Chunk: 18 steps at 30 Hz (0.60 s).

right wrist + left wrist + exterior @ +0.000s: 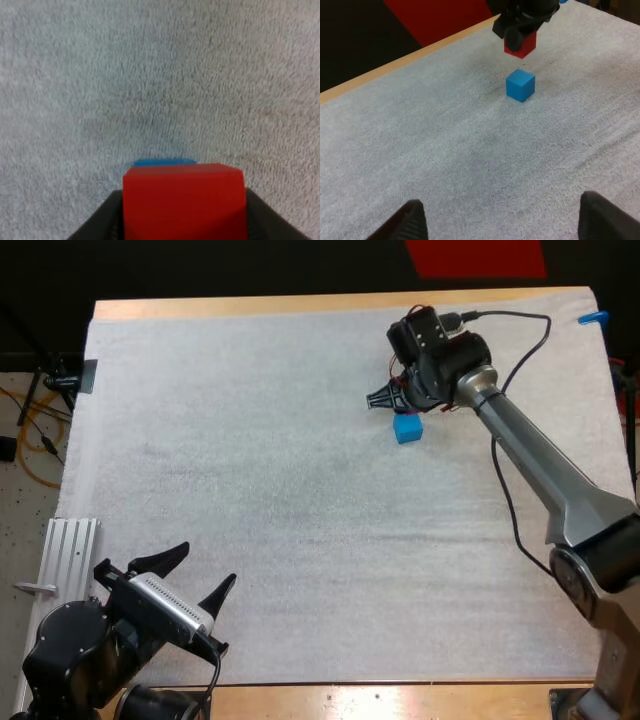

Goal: Stack red cube on blue cube

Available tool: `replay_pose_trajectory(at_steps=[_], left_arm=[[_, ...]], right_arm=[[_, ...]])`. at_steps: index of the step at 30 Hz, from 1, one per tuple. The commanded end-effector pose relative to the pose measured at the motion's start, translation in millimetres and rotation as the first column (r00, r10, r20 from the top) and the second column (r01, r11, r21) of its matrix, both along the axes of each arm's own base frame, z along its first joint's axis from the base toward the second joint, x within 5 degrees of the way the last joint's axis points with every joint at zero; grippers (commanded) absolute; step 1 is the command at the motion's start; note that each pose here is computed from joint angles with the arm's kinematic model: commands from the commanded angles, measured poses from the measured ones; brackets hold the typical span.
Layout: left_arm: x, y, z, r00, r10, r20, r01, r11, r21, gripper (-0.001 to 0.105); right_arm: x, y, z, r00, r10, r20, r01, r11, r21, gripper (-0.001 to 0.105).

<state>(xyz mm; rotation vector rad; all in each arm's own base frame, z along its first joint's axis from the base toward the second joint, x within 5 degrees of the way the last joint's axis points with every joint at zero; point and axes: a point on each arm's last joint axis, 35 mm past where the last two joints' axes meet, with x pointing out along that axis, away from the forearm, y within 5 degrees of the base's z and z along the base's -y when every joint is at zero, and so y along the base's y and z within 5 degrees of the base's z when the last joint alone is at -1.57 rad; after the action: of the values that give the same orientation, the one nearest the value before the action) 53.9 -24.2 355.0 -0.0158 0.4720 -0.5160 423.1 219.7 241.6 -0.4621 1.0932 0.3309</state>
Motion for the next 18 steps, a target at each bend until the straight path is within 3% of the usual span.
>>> replay_pose_trajectory(at_steps=[1,18], left_arm=[[0,0,2,1.000,-0.004,0.007,0.004,1.000,-0.003,0.063],[0,0,2,1.000,-0.004,0.007,0.004,1.000,-0.003,0.063]], right_arm=[[-1,0,-5,1.000,-0.001,-0.017,0.001,1.000,0.001,0.000],[3,3,-35,0.998,0.055,-0.019,-0.055,0.999,0.002,0.000]])
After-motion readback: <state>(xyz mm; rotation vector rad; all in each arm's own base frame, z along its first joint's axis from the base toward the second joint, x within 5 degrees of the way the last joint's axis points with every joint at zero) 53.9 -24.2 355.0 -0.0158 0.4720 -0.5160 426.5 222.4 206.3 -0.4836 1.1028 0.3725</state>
